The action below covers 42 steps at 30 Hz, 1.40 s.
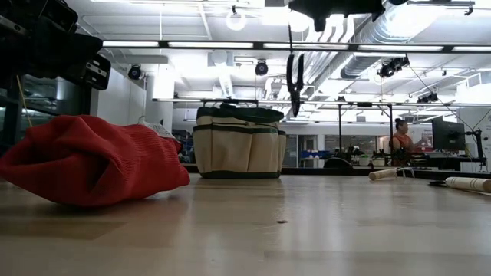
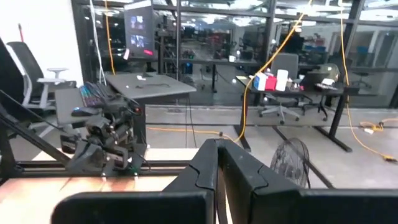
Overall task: Pick & Place Garden tools in Gardening bag
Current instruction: Put the green shears into the white gardening bag
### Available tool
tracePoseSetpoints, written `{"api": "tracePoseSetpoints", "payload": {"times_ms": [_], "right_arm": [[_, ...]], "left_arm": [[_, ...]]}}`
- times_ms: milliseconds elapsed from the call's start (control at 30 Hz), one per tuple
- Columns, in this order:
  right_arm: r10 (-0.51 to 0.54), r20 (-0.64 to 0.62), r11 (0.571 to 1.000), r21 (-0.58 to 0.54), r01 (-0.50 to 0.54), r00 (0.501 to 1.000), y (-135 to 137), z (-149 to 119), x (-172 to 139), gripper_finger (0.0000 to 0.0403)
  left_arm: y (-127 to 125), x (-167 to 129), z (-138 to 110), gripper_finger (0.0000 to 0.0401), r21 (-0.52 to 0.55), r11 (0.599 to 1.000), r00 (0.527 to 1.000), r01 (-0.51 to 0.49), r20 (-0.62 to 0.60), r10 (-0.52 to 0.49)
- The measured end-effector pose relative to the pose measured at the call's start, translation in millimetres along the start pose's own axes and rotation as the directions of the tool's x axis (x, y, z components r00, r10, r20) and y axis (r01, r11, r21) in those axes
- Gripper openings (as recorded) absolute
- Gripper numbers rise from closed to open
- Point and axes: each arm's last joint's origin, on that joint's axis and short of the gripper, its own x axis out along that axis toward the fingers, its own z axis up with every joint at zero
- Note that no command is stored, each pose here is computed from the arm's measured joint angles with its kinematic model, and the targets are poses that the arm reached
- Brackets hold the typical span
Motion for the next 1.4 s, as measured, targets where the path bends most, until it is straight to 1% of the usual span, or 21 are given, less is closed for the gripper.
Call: {"api": "tracePoseSetpoints", "payload": {"times_ms": [200,467,700,900,1067,1267,1400], "right_arm": [[-0.035,-0.042,0.999,0.024,0.036,0.999,-9.8,-15.2,10.1,0.0004],[-0.04,-0.062,0.998,0.04,0.042,0.997,-14.4,-23.7,16.2,0.0004],[-0.033,-0.037,0.999,0.019,0.033,0.999,-15.2,-22.5,18.4,0.0004],[-0.003,-0.025,1.0,0.014,0.004,1.0,-10.2,-21.1,22.2,0.0004],[0.032,-0.039,0.999,0.029,-0.031,0.999,-8.0,-26.1,28.1,0.0004],[0.044,-0.036,0.999,0.034,-0.043,0.998,-4.9,-26.3,31.2,0.0004],[0.032,-0.036,0.996,0.081,-0.029,0.999,-4.4,-26.2,31.9,0.0004]], "left_arm": [[0.0,0.0,0.0,0.0,0.0,1.0,1.0,0.0,0.0,0.0],[0.0,0.0,0.0,0.0,0.0,1.0,1.0,0.0,0.0,0.0],[0.1,0.0,0.0,0.0,0.0,1.0,1.0,-0.004,0.0,0.004],[0.1,0.0,0.0,0.0,0.0,1.0,1.0,-0.004,0.0,0.004],[0.1,0.0,0.0,0.0,0.0,1.0,1.0,-0.003,0.0,0.003],[0.1,0.0,0.0,0.0,0.0,1.0,1.0,-0.003,0.0,0.003],[0.1,0.0,0.0,0.0,0.0,1.0,1.0,-0.003,0.0,0.003]]}}
